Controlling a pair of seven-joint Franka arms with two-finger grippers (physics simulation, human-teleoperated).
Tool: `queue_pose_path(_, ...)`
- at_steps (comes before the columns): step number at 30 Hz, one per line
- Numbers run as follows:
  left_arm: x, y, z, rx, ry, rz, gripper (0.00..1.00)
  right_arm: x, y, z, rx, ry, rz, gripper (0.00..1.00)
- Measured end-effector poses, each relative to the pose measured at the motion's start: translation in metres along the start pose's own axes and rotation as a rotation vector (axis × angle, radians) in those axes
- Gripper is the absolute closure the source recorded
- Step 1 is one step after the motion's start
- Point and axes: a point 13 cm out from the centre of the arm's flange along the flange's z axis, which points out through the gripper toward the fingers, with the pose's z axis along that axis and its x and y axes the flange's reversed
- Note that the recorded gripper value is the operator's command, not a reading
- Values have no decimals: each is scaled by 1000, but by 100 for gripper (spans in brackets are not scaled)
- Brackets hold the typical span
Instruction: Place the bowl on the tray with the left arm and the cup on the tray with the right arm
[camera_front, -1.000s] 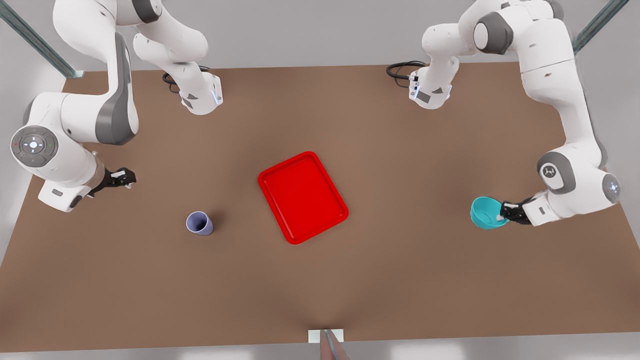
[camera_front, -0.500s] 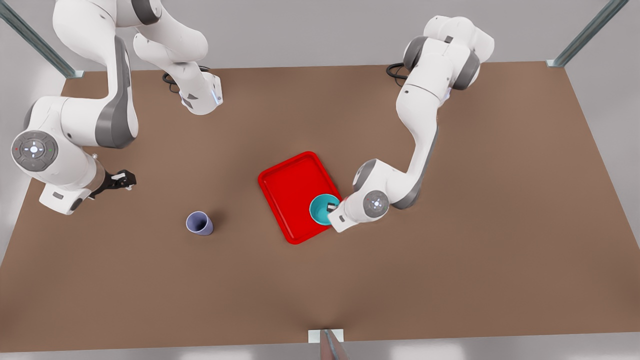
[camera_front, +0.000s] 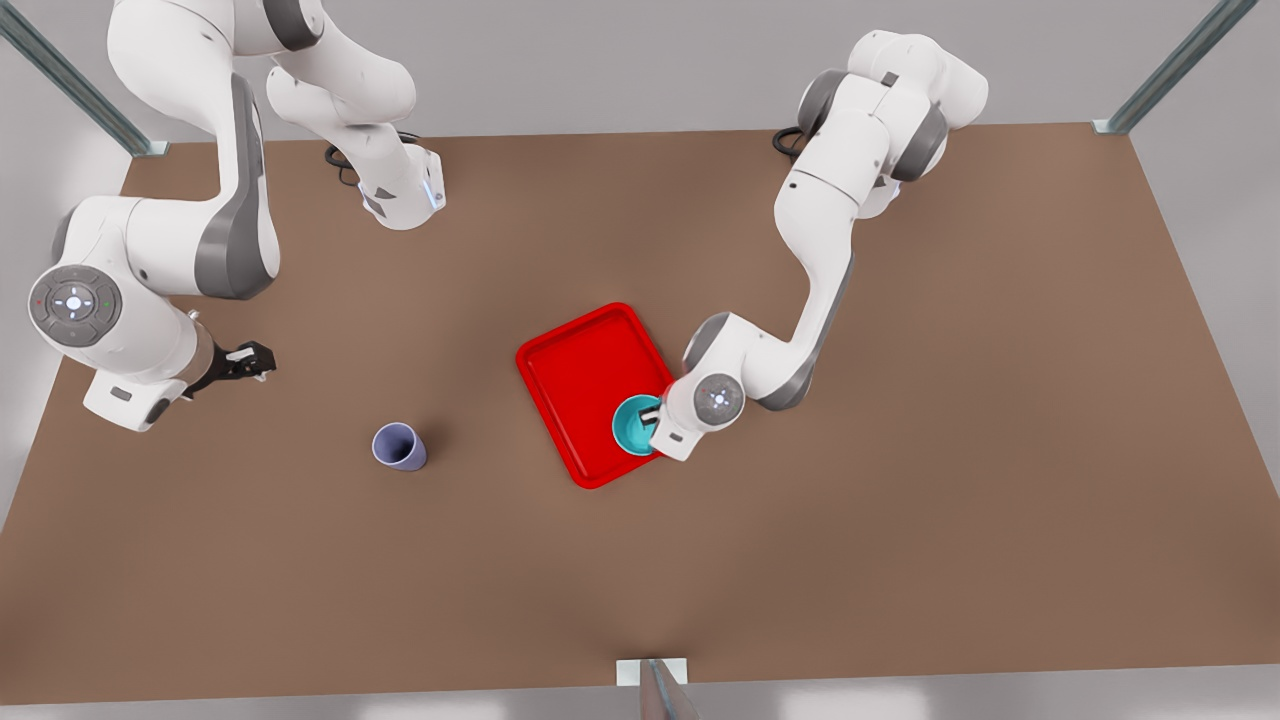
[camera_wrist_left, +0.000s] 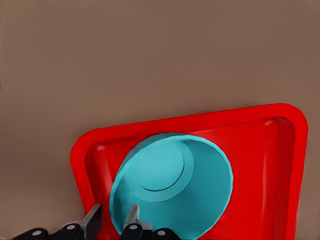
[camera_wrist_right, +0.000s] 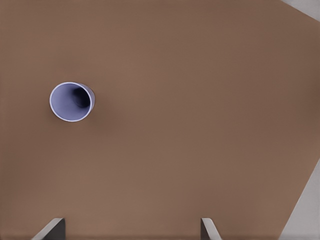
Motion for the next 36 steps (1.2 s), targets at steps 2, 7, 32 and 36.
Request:
queue_pose_path(2, -1, -3, 1, 15, 0, -41, 0, 0, -1, 1, 0, 1, 1, 0)
queue_pose_path(7, -48, 43, -219, 105, -158, -146, 0, -1, -1, 0, 0, 0, 1, 0)
queue_pose_path(32, 13, 329, -436, -72, -183, 228, 0, -84, 100, 257, -144, -63, 228, 0)
queue_pose_path(36, 14, 328, -436, -80, -177, 287, 0, -92, 108, 260, -164, -84, 270, 0)
